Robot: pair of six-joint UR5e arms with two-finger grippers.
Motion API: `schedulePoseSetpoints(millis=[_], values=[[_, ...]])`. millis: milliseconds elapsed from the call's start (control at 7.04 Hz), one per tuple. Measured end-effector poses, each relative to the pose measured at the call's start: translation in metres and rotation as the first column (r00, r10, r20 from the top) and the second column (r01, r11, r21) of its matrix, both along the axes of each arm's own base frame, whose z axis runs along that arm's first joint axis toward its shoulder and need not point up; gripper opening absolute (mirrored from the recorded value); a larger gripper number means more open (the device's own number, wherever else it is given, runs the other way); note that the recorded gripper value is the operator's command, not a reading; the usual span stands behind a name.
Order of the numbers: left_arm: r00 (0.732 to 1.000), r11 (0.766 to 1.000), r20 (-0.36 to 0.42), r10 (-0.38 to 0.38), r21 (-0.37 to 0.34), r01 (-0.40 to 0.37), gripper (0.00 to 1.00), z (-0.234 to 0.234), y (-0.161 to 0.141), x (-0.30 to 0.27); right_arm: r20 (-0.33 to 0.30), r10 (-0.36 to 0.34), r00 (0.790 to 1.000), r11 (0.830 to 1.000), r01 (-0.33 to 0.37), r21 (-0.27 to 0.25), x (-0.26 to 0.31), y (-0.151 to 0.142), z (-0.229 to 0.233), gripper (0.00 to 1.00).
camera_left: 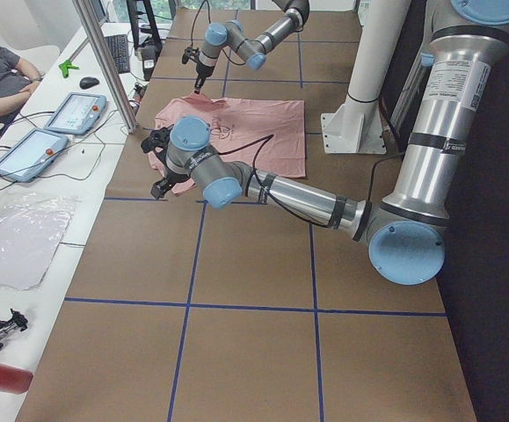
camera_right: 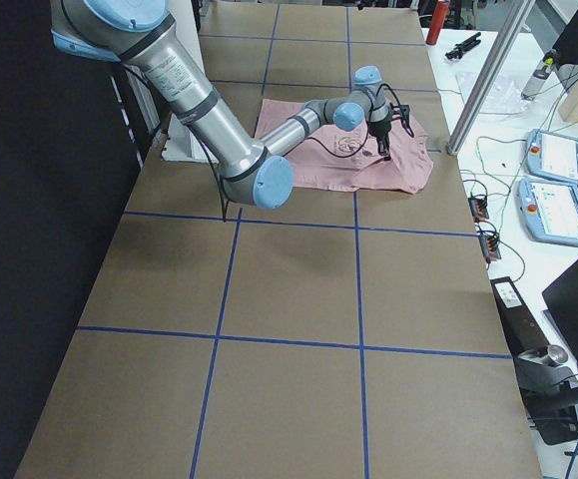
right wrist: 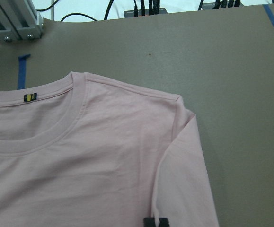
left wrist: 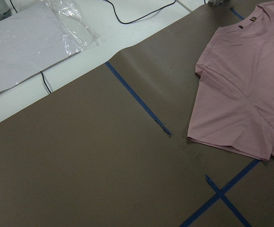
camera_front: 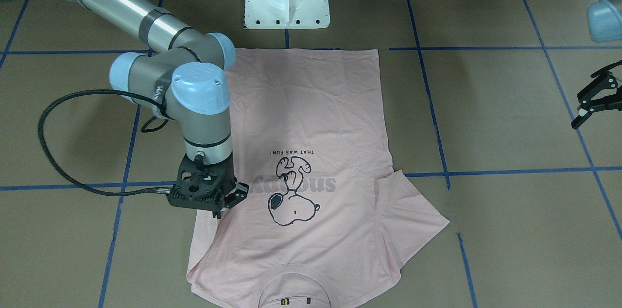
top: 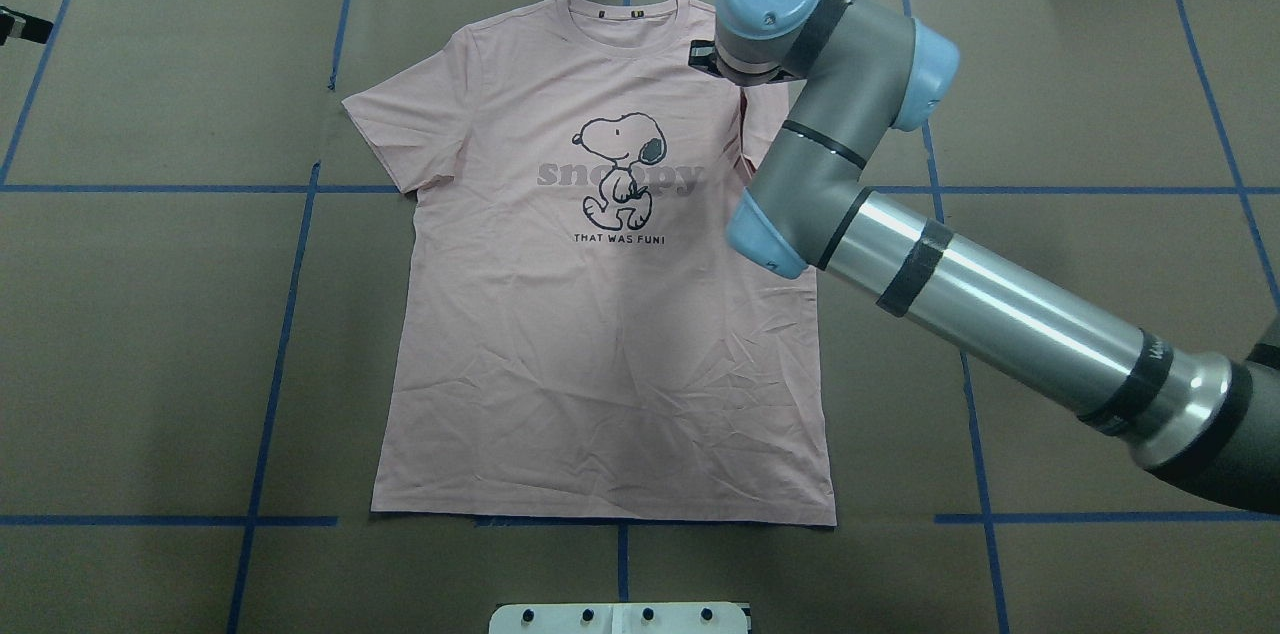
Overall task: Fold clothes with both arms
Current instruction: 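Fold the sleeve inward across the shirt body with the right gripper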
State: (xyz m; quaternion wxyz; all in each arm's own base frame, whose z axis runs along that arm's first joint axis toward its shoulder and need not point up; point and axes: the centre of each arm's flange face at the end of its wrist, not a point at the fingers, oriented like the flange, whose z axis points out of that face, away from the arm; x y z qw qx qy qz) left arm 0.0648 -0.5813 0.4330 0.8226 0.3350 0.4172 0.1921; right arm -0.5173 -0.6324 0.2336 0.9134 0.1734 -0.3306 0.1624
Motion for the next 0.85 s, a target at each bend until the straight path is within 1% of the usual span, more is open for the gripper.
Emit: schedulePoseSetpoints(millis=[142, 426, 569, 711, 853], values=[[1.0, 1.0, 0.0, 0.0, 0.0, 0.0, 1.0, 0.0, 0.0, 0.0, -0.012, 0.016, 1.0, 1.0, -0.016, 0.011, -0.018, 0.005, -0.006, 1.0], [1.0, 1.0, 0.0, -0.001, -0.005, 0.001, 1.0, 0.001, 0.0, 0.001, -0.013, 0.025, 1.0, 0.999, -0.024, 0.025, -0.03, 0.01, -0.012, 1.0], [1.0, 1.0, 0.0, -0.001, -0.019, 0.001, 1.0, 0.004, -0.001, 0.004, 0.002, 0.004, 1.0, 1.0, -0.004, 0.021, -0.025, 0.005, -0.02, 1.0], [1.0, 0.998, -0.006, -0.022, -0.064, 0.022, 0.99, 0.007, -0.002, 0.013, 0.028, -0.051, 0.998, 0.999, 0.051, 0.008, -0.007, -0.008, -0.028, 1.0], [0.997, 0.988, -0.02, -0.072, -0.14, 0.068, 0.93, 0.005, -0.006, 0.033, 0.049, -0.131, 0.99, 0.991, 0.13, 0.006, 0.027, -0.027, -0.027, 1.0]])
